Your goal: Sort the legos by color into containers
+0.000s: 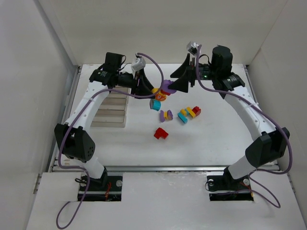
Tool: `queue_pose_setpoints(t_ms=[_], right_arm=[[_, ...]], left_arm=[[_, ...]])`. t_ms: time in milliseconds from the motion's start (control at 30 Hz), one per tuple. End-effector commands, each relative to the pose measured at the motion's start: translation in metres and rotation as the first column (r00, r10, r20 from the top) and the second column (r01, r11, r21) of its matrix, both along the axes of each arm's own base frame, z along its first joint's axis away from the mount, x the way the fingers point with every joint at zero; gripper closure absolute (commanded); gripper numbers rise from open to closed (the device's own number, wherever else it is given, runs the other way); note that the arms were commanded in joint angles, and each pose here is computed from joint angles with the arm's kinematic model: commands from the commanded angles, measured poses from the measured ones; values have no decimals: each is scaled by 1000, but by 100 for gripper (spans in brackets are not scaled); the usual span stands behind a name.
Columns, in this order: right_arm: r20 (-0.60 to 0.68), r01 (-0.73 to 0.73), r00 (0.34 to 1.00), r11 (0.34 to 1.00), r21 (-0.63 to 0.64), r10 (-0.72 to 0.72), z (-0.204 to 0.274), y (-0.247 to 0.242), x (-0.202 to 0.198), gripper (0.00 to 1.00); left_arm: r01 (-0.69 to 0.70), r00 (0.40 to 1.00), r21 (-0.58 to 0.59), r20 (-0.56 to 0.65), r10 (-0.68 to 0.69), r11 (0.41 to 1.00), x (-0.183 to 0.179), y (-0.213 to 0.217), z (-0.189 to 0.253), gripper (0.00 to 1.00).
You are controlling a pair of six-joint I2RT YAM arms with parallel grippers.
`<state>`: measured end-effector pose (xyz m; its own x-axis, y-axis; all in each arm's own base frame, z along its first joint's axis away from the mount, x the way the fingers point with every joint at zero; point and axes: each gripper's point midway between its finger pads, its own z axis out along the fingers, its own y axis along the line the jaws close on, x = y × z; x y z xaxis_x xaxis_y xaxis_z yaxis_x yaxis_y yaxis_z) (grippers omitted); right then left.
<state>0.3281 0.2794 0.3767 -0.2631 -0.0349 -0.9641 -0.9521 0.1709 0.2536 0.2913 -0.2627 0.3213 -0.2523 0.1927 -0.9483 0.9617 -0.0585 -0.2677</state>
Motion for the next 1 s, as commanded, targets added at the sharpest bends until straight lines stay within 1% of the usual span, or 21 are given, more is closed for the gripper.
queue_pose_setpoints(t_ms=[0, 133, 200, 233, 300, 333, 367, 467, 533, 567, 600, 633, 667, 733, 767, 800, 833, 867, 967], right_arm=[[41, -40, 998, 999, 4, 40, -1, 8, -3, 14], [31, -77, 997, 997, 6, 76, -4, 11, -13, 18], [40, -77, 996, 997, 8, 76, 0, 10, -15, 25], [40, -77, 996, 997, 8, 76, 0, 10, -15, 32], [40, -77, 996, 997, 8, 76, 0, 10, -15, 40], [40, -77, 996, 997, 8, 76, 0, 10, -15, 48], [39, -99, 994, 995, 12, 99, 0, 10, -19, 52], [27, -138, 990, 990, 15, 138, -2, 12, -21, 69], [22, -155, 988, 988, 22, 155, 2, 13, -22, 75], [-7, -154, 988, 988, 22, 154, -2, 14, -20, 91], [-30, -139, 990, 990, 20, 140, -7, 15, -15, 97], [-37, -107, 994, 994, 21, 107, -4, 12, -9, 100], [-75, -81, 994, 997, 19, 82, -8, 13, -4, 100], [-92, 5, 996, 1000, 12, -4, -10, 4, 13, 100], [-91, 22, 996, 1000, 9, -21, -10, 3, 16, 100], [-102, 48, 994, 999, 9, -46, -10, -1, 21, 100], [-111, 82, 991, 997, 5, -81, -11, -2, 27, 100], [-101, 104, 989, 995, 6, -103, -8, -6, 29, 100], [-82, 143, 986, 990, 8, -142, -1, -8, 34, 100]], left_arm=[[49, 996, -69, 79, -44, 996, -18, 3, 38, 100], [41, 996, -67, 87, -35, 997, -16, 3, 39, 100], [38, 997, -68, 74, -33, 997, -16, 3, 40, 100], [38, 997, -68, 74, -33, 997, -16, 3, 40, 100], [33, 997, -72, 67, -28, 997, -14, 2, 43, 100], [23, 998, -68, 68, -18, 997, -12, 2, 43, 100], [21, 998, -67, 58, -17, 998, -12, 2, 43, 100], [-43, 998, -40, 43, 45, 998, -1, 1, 39, 100], [-108, 994, -2, 4, 108, 994, 9, 2, 28, 100], [-167, 985, 39, -29, 168, 985, 20, 3, 16, 100], [-191, 980, 62, -38, 194, 980, 25, 4, 9, 100], [-209, 977, 79, -34, 212, 975, 28, 5, 5, 100], [-220, 972, 107, -54, 227, 970, 29, 7, -3, 100], [-255, 964, 152, -31, 262, 955, 34, 12, -15, 100], [-260, 962, 177, -33, 270, 949, 33, 15, -21, 100], [-277, 955, 221, -40, 292, 935, 36, 18, -38, 100], [-280, 954, 241, -38, 297, 929, 36, 21, -45, 100], [-280, 955, 257, -27, 296, 925, 36, 23, -52, 100], [-273, 953, 298, -45, 299, 915, 32, 27, -71, 100]])
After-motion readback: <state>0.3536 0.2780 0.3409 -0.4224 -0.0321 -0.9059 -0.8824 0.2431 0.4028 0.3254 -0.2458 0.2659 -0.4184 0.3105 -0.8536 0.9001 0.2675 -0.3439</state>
